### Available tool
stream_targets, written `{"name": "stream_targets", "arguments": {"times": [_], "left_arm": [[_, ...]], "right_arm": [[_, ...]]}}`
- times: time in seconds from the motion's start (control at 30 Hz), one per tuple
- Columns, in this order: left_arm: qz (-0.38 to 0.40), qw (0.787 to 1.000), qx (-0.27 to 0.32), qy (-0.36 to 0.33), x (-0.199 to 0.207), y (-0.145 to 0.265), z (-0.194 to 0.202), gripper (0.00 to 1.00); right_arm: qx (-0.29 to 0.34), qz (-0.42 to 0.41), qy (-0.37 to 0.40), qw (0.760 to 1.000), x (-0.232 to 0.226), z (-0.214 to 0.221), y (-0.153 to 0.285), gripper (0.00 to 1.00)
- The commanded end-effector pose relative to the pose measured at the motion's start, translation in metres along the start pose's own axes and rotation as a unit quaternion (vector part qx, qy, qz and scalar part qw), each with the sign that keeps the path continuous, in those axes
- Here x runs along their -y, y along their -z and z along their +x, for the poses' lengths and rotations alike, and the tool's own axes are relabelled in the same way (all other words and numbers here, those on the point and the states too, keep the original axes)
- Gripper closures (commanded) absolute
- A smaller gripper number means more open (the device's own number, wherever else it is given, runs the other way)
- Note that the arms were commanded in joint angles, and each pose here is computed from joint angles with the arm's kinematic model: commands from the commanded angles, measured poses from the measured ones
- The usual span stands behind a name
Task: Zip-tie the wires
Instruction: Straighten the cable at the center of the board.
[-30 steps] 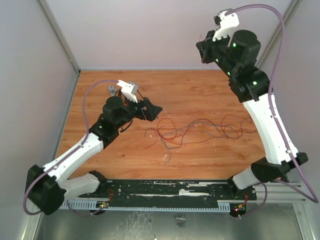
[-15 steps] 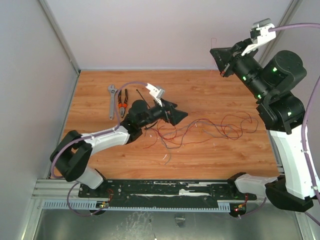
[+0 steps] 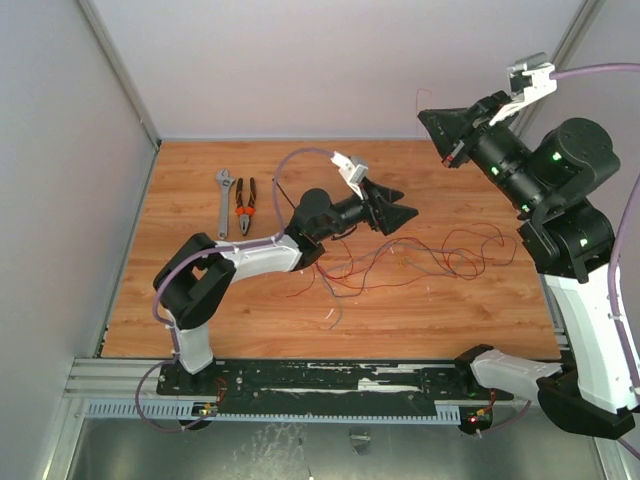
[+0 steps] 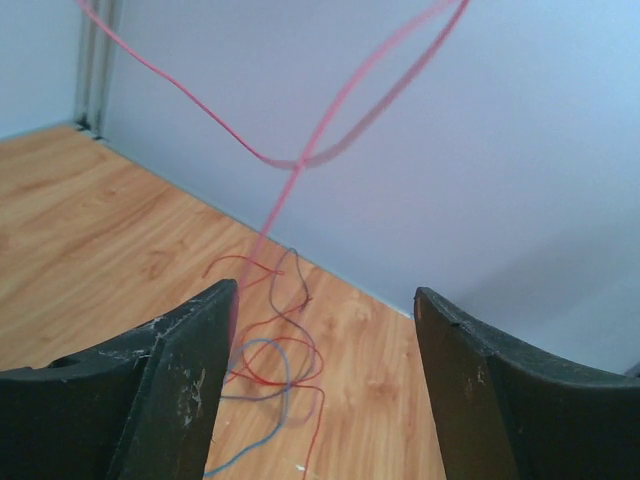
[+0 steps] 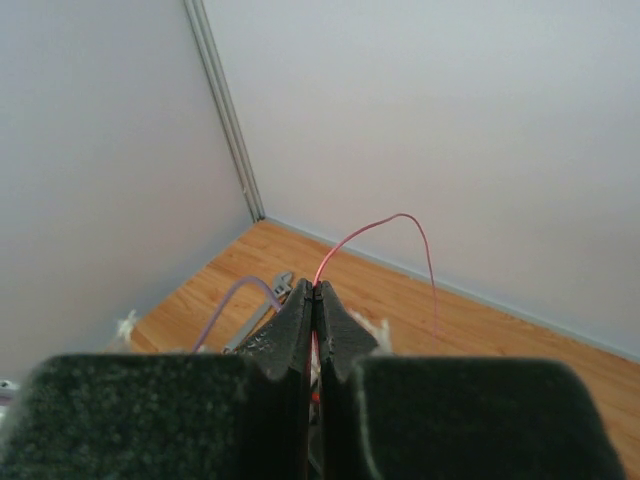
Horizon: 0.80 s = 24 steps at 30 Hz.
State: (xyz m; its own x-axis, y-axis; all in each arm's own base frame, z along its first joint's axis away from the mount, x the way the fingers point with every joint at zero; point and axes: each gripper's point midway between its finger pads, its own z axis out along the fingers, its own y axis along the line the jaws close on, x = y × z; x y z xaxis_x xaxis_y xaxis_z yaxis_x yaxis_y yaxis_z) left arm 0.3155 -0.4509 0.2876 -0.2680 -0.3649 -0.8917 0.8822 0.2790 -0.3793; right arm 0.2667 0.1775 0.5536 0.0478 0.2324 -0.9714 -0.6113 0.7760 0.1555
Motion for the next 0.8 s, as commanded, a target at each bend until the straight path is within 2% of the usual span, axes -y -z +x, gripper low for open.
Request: {"name": "stream_targets", "arguments": {"times": [0.0, 0.2, 0.37, 0.47, 0.53, 0.67, 0.77], "left_arm": [[0.042, 0.999, 0.018, 0.0, 0.022, -0.014, -0.002, 0.28], [0.033, 0.999, 0.005, 0.0, 0.016, -0.011, 0.009, 0.74], [0.015, 1.0, -0.021, -0.008, 0.011, 0.003, 0.021, 1.0], [0.001, 0.999, -0.044, -0.012, 0.009, 0.014, 0.029, 1.0], [-0.018, 0.998, -0.06, -0.022, 0.005, 0.021, 0.03, 1.0], [-0.055, 0.992, -0.1, -0.058, -0.002, 0.028, 0.015, 1.0], [-0.062, 0.986, -0.13, -0.088, 0.001, 0.019, -0.005, 1.0]], "right_arm": [[0.041, -0.013, -0.009, 0.999, -0.007, -0.022, 0.011, 1.0], [0.048, 0.009, -0.002, 0.999, 0.0, -0.024, 0.016, 1.0], [0.03, 0.108, 0.025, 0.993, 0.038, -0.012, 0.02, 1.0], [0.003, 0.189, 0.057, 0.98, 0.072, 0.005, 0.026, 1.0], [-0.038, 0.261, 0.09, 0.96, 0.102, 0.029, 0.032, 1.0], [-0.155, 0.409, 0.147, 0.888, 0.164, 0.091, 0.066, 1.0], [-0.201, 0.464, 0.16, 0.848, 0.194, 0.121, 0.093, 1.0]]}}
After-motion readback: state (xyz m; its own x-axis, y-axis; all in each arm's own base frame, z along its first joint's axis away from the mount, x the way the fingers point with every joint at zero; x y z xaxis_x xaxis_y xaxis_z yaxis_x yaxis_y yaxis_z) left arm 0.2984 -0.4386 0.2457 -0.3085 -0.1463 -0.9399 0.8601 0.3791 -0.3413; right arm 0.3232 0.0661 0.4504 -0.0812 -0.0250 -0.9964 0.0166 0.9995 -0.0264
